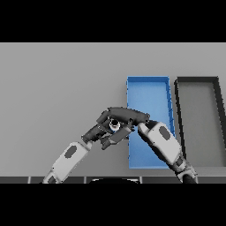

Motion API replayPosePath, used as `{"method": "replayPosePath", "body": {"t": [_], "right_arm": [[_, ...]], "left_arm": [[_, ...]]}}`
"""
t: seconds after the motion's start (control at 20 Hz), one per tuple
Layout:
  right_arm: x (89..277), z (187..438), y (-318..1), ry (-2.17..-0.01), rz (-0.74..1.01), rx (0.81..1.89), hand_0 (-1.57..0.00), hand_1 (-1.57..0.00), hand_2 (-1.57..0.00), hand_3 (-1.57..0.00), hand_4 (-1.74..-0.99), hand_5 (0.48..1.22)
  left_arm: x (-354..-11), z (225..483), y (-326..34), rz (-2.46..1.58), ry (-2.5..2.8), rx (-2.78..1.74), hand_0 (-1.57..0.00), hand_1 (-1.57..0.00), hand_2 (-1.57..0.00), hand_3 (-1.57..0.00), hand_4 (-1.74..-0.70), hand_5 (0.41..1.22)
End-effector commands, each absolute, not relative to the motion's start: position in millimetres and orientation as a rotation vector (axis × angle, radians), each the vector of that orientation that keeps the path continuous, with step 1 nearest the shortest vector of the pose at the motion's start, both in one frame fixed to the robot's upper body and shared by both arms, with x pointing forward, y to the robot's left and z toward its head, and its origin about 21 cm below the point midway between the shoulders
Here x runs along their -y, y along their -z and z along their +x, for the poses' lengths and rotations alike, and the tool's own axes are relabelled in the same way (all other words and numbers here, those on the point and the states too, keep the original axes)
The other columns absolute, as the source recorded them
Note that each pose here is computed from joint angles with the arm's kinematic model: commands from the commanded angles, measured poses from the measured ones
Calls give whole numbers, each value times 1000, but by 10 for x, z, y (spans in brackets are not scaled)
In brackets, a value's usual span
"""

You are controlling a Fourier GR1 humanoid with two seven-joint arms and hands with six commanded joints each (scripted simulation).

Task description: Pick up the blue pipe and place it into the blue bin.

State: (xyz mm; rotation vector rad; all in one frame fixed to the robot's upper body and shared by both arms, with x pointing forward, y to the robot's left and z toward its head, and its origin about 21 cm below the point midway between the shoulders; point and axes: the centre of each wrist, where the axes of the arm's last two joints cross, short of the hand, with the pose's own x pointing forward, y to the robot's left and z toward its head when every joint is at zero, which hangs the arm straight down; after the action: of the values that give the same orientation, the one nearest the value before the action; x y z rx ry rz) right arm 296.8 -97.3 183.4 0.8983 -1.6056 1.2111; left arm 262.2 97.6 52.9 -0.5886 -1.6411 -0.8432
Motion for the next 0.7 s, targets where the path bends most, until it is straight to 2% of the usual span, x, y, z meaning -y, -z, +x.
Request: {"method": "replayPosePath", "body": {"t": [0.0,0.1,0.2,0.4,0.45,0.5,0.6,0.65], "right_arm": [[962,2947,-1826,-1209,914,1612,-1284,-1287,-1288,-1217,-1457,848],[968,2915,-1827,-1241,887,1646,-1387,-1389,-1390,-1344,-1438,982],[1002,2914,-1851,-1279,877,1662,-1453,-1455,-1455,-1426,-1436,1068],[988,2873,-1824,-1252,934,1636,-1523,-1523,-1524,-1512,-1470,1158],[975,2885,-1833,-1240,937,1637,-1532,-1533,-1533,-1523,-1475,1171],[995,2887,-1855,-1230,935,1649,-1540,-1540,-1541,-1533,-1478,1181],[963,2884,-1843,-1234,911,1651,-1551,-1551,-1552,-1547,-1483,1195],[957,2852,-1830,-1231,915,1650,-1555,-1555,-1555,-1552,-1484,1201]], "left_arm": [[-960,2613,-505,-620,825,1666,-1571,-1559,-1571,-1423,-1710,1221],[-981,2609,-508,-617,813,1660,-1571,-1564,-1571,-1477,-1720,1221],[-983,2637,-546,-592,839,1666,-1571,-1566,-1571,-1511,-1725,1221],[-1023,2611,-525,-611,832,1660,-1571,-1569,-1571,-1546,-1729,1221],[-1016,2643,-544,-611,832,1668,-1571,-1569,-1571,-1442,-1724,1221],[-1022,2642,-558,-601,841,1685,-1569,-1513,-1458,-1468,-1656,1221],[-1038,2661,-559,-560,899,1671,-1045,-991,-950,-963,-1426,1221],[-1042,2660,-550,-560,920,1657,-836,-793,-760,-770,-1320,1221]]}}
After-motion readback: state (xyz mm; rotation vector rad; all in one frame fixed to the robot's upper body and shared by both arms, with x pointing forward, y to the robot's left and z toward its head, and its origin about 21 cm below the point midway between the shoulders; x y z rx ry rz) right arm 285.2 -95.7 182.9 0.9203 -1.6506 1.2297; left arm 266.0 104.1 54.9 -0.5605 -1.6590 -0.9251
